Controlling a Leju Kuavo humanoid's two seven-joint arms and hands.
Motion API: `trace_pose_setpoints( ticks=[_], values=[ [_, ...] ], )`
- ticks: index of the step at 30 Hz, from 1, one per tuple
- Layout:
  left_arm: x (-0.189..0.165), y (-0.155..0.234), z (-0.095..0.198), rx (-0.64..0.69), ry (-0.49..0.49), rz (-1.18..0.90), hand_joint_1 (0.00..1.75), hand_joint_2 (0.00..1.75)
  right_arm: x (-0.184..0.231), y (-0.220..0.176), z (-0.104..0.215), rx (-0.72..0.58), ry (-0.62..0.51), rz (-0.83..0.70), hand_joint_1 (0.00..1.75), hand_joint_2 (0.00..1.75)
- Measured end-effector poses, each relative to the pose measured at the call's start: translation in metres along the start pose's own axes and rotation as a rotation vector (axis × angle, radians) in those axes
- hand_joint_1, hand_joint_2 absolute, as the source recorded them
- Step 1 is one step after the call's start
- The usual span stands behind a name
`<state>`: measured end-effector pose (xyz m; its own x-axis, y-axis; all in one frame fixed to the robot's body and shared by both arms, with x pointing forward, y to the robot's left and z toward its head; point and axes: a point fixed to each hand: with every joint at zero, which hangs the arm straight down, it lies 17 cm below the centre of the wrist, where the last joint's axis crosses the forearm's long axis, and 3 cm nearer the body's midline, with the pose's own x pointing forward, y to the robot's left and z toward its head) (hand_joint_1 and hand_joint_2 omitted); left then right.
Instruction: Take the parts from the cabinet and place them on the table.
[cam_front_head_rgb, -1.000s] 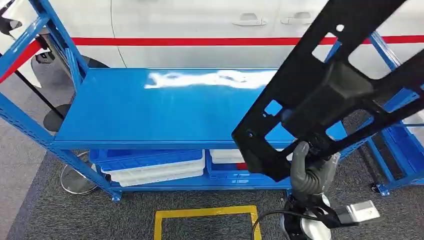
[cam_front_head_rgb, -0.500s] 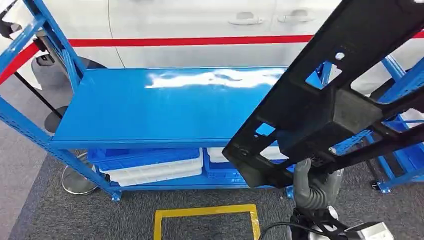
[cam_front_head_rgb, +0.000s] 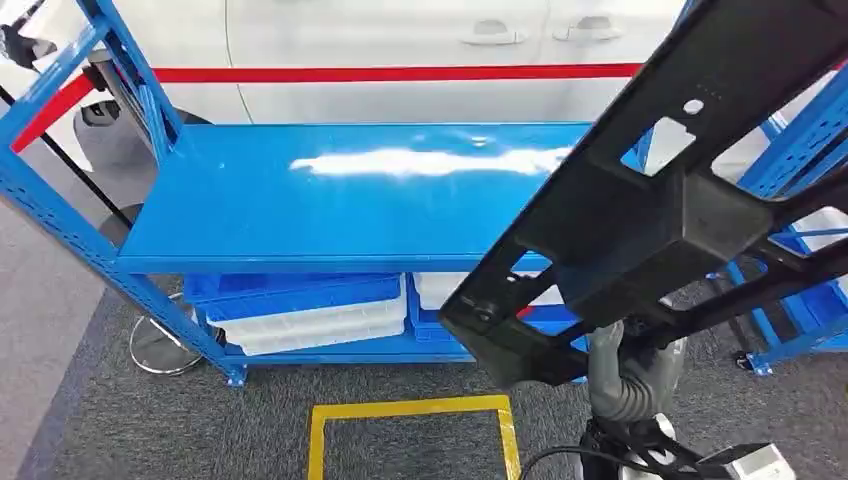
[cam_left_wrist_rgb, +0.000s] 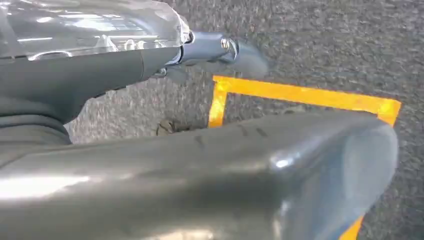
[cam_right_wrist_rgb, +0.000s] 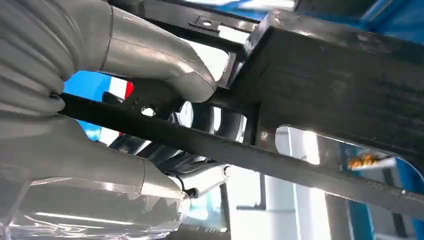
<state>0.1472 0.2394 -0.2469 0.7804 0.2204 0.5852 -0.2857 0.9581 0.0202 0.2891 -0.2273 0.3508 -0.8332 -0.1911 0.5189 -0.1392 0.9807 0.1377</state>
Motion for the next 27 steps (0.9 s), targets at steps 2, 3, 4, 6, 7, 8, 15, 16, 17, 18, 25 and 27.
trace_pose_setpoints(
  ticks=[2,3,4,6,7,8,15,16,17,18,25,27],
  values=[
    [-0.002,0.002,0.0,0.005,0.007,0.003,0.0,0.0,0.0,-0.003,0.003,0.002,0.009,0.0,1.75,1.75],
    [-0.003,0.003,0.0,0.009,0.011,0.006,0.0,0.0,-0.001,-0.006,0.005,0.002,0.016,0.002,1.75,1.75],
    [-0.004,0.004,0.0,0.014,0.016,0.009,0.0,0.0,-0.001,-0.008,0.007,0.0,0.021,0.006,1.75,1.75],
    [-0.007,0.007,0.0,0.025,0.029,0.014,0.0,0.0,-0.002,-0.014,0.009,-0.005,0.028,0.015,1.75,1.75],
    [-0.008,0.009,0.0,0.036,0.038,0.019,0.0,0.0,-0.002,-0.017,0.011,-0.009,0.032,0.016,1.75,1.75],
    [-0.009,0.012,0.0,0.051,0.048,0.026,0.0,0.0,-0.003,-0.021,0.012,-0.016,0.039,0.018,1.75,1.75],
    [-0.013,0.02,-0.001,0.097,0.071,0.056,0.0,0.0,-0.01,-0.054,0.02,-0.081,0.069,0.098,1.75,1.75],
    [-0.013,0.019,-0.001,0.097,0.073,0.058,0.0,0.0,-0.01,-0.06,0.022,-0.095,0.075,0.115,1.75,1.75],
    [-0.013,0.02,-0.001,0.097,0.075,0.058,0.0,0.0,-0.01,-0.063,0.024,-0.105,0.079,0.125,1.75,1.75],
    [-0.014,0.021,-0.001,0.098,0.08,0.057,0.0,0.0,-0.01,-0.066,0.025,-0.118,0.08,0.129,1.75,1.75],
    [-0.019,0.022,-0.001,0.098,0.106,0.047,0.0,0.0,-0.008,-0.092,0.037,-0.178,0.109,0.184,1.75,1.75],
    [-0.018,0.022,-0.001,0.097,0.106,0.045,0.0,0.0,-0.005,-0.1,0.041,-0.194,0.113,0.2,1.75,1.75]
  ],
)
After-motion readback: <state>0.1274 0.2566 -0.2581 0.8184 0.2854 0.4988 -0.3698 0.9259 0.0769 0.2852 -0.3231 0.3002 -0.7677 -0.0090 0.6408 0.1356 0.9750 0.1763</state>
